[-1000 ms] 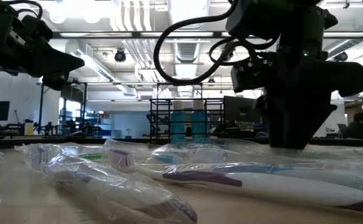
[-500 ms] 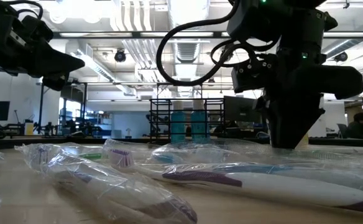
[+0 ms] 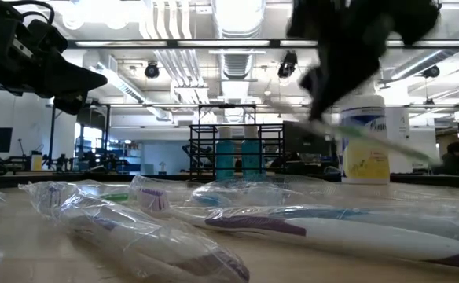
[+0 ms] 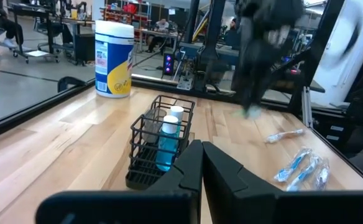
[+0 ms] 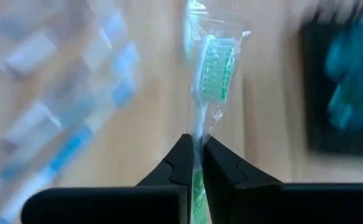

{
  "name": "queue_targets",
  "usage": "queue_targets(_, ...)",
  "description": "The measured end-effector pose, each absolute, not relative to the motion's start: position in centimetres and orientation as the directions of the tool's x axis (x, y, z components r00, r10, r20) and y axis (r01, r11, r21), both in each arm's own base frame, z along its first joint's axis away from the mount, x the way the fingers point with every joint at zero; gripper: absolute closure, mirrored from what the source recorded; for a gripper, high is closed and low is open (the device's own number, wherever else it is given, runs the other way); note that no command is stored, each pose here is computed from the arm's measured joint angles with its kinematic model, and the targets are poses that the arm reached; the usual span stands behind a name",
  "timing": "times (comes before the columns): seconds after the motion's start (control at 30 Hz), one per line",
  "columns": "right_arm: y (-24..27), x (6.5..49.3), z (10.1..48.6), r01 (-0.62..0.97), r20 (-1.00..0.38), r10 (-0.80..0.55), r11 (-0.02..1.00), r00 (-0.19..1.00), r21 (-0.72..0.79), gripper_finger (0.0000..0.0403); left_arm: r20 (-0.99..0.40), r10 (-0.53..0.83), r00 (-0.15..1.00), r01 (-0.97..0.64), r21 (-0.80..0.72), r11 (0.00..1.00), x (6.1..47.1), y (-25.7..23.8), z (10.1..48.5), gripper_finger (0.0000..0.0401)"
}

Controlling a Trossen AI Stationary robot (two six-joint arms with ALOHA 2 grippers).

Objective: Pick & Place toothbrushing station
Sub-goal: Put the right green toothbrush into the wire organizer

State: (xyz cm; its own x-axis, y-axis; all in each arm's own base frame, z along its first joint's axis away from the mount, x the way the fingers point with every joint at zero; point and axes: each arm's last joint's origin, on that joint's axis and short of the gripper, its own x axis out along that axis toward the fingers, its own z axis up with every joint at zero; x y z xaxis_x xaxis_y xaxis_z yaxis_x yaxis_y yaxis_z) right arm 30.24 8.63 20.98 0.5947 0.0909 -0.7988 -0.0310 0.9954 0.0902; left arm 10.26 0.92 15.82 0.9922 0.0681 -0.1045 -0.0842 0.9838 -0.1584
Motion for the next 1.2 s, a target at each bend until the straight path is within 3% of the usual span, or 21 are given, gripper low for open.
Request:
queue_targets(0.17,8.0,29.0,26.6,-0.127,-0.548,0.105,0.992,0.830,-0.001,0.0389,-0.110,0.068,0.992,-0.085,-0.159,0.984,10.3,0.9,15.8,0.0389)
queue_targets(0.33,6.4,27.2,29.7,-0.137,-0.297,0.103,0.986,0.949,-0.096,0.0389,-0.125,0.068,0.990,-0.088,-0.160,0.983,10.4,0.9,15.6,0.0389)
queue_targets(0.6,2.2,25.6,27.8,-0.175,0.055,0.187,0.968,0.981,-0.180,0.0390,-0.145,0.067,0.987,-0.091,-0.161,0.983,10.5,0.9,15.5,0.0389)
queue_targets(0.93,-3.3,25.3,22.4,0.048,0.163,-0.032,0.994,0.986,-0.096,0.0390,-0.172,0.078,0.982,-0.106,-0.159,0.982,10.6,1.0,15.2,0.0389)
queue_targets(1.2,-4.4,26.7,19.3,0.104,0.171,-0.094,0.993,0.981,-0.055,0.0390,-0.185,0.083,0.979,-0.112,-0.157,0.981,10.7,1.0,15.1,0.0389)
